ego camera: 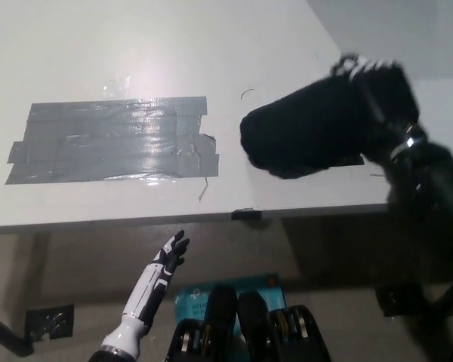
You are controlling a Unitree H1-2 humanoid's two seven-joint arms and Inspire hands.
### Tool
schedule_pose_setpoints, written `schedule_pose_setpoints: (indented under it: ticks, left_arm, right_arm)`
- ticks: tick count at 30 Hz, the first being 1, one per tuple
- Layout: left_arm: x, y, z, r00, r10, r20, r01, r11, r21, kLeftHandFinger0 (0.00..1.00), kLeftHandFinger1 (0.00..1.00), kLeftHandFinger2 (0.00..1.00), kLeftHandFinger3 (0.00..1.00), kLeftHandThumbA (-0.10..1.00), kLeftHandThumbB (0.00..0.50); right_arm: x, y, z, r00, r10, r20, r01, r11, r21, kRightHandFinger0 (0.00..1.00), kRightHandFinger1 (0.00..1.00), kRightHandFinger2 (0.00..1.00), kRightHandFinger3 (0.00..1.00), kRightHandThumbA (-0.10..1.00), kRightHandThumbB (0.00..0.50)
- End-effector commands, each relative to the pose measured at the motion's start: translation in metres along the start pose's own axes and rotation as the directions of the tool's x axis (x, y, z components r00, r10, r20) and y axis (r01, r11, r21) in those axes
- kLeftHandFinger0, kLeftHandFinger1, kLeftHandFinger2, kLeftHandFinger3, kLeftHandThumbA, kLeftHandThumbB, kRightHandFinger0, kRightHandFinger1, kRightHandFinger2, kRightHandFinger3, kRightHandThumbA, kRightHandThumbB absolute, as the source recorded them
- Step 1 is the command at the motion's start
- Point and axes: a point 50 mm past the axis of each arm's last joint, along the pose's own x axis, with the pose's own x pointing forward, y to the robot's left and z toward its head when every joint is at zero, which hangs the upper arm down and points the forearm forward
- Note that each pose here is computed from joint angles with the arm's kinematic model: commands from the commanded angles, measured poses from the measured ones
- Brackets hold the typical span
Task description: A person hands a black t-shirt to the robot and rhe robot picks it up with its right hand and places it on the black spot on the desk infron tof it
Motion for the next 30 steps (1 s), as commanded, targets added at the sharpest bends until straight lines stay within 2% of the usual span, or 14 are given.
schedule_pose_setpoints:
  ticks: [1,2,3,4,5,6,9,13,18,21,22,23,27,30]
  left_arm:
    - [0.009,0.002,0.013,0.999,-0.014,0.048,0.013,1.000,0.017,1.00,1.00,1.00,1.00,1.00,0.500]
    - [0.010,0.002,0.014,0.999,-0.014,0.049,0.014,1.000,0.017,1.00,1.00,1.00,1.00,1.00,0.500]
    - [0.012,0.003,0.015,0.999,-0.014,0.051,0.013,1.000,0.016,1.00,1.00,1.00,1.00,1.00,0.500]
    - [0.014,0.004,0.017,0.998,-0.014,0.056,0.013,1.000,0.019,1.00,1.00,1.00,1.00,1.00,0.500]
    - [0.014,0.005,0.017,0.998,-0.014,0.057,0.012,1.000,0.027,1.00,1.00,1.00,1.00,1.00,0.500]
    - [0.014,0.006,0.017,0.998,-0.014,0.059,0.012,0.999,0.030,1.00,1.00,1.00,1.00,1.00,0.500]
    - [0.018,0.007,0.019,0.998,-0.016,0.069,0.014,0.999,0.032,1.00,1.00,1.00,1.00,1.00,0.500]
    - [0.020,0.009,0.020,0.998,-0.015,0.065,0.013,1.000,0.028,1.00,1.00,1.00,1.00,1.00,0.500]
    - [0.021,0.010,0.020,0.997,-0.017,0.071,0.015,0.999,0.033,1.00,1.00,1.00,1.00,1.00,0.500]
    - [0.021,0.010,0.019,0.997,-0.017,0.069,0.015,1.000,0.027,1.00,1.00,1.00,1.00,1.00,0.500]
    - [0.022,0.010,0.019,0.997,-0.016,0.071,0.014,0.999,0.032,1.00,1.00,1.00,1.00,1.00,0.500]
    - [0.022,0.010,0.019,0.998,-0.018,0.067,0.016,0.999,0.031,1.00,1.00,1.00,1.00,1.00,0.500]
    - [0.022,0.008,0.017,0.998,-0.016,0.053,0.015,1.000,0.018,1.00,1.00,1.00,1.00,1.00,0.500]
    - [0.022,0.008,0.016,0.998,-0.018,0.055,0.017,0.999,0.027,1.00,1.00,1.00,1.00,1.00,0.500]
  right_arm:
    - [0.005,0.017,0.019,0.998,0.064,0.015,-0.062,0.994,-0.087,0.06,0.36,0.78,0.65,-0.10,0.253]
    - [0.003,0.025,0.021,0.989,0.145,-0.006,-0.145,0.985,-0.089,0.34,0.63,0.98,0.87,-0.05,0.234]
    - [0.003,0.028,0.022,0.978,0.210,-0.022,-0.211,0.974,-0.087,0.39,0.63,0.90,0.96,-0.02,0.227]
    - [0.005,0.029,0.023,0.952,0.304,-0.041,-0.306,0.949,-0.072,0.77,0.99,1.00,1.00,0.14,0.255]
    - [0.007,0.027,0.025,0.908,0.415,-0.061,-0.417,0.908,-0.035,1.00,1.00,1.00,1.00,0.26,0.314]
    - [0.007,0.023,0.026,0.881,0.469,-0.063,-0.470,0.882,-0.016,1.00,1.00,1.00,1.00,0.35,0.397]
    - [0.004,-0.012,0.031,0.809,0.588,-0.011,-0.587,0.809,0.038,1.00,1.00,1.00,1.00,0.53,0.498]
    - [-0.005,-0.067,0.038,0.762,0.639,0.109,-0.647,0.757,0.088,1.00,1.00,1.00,1.00,0.58,0.500]
    - [-0.033,-0.144,0.045,0.761,0.584,0.282,-0.637,0.755,0.156,1.00,1.00,1.00,1.00,0.58,0.500]
    - [-0.051,-0.183,0.046,0.739,0.542,0.400,-0.652,0.724,0.224,1.00,1.00,1.00,1.00,0.74,0.500]
    - [-0.060,-0.202,0.045,0.727,0.497,0.473,-0.662,0.691,0.290,1.00,1.00,1.00,1.00,0.88,0.500]
    - [-0.064,-0.210,0.045,0.727,0.467,0.503,-0.659,0.680,0.321,1.00,1.00,1.00,1.00,1.00,0.438]
    - [-0.084,-0.235,0.039,0.740,0.300,0.602,-0.636,0.605,0.480,1.00,1.00,1.00,1.00,1.00,0.414]
    - [-0.092,-0.250,0.033,0.754,0.237,0.612,-0.628,0.532,0.568,1.00,1.00,1.00,1.00,1.00,0.495]
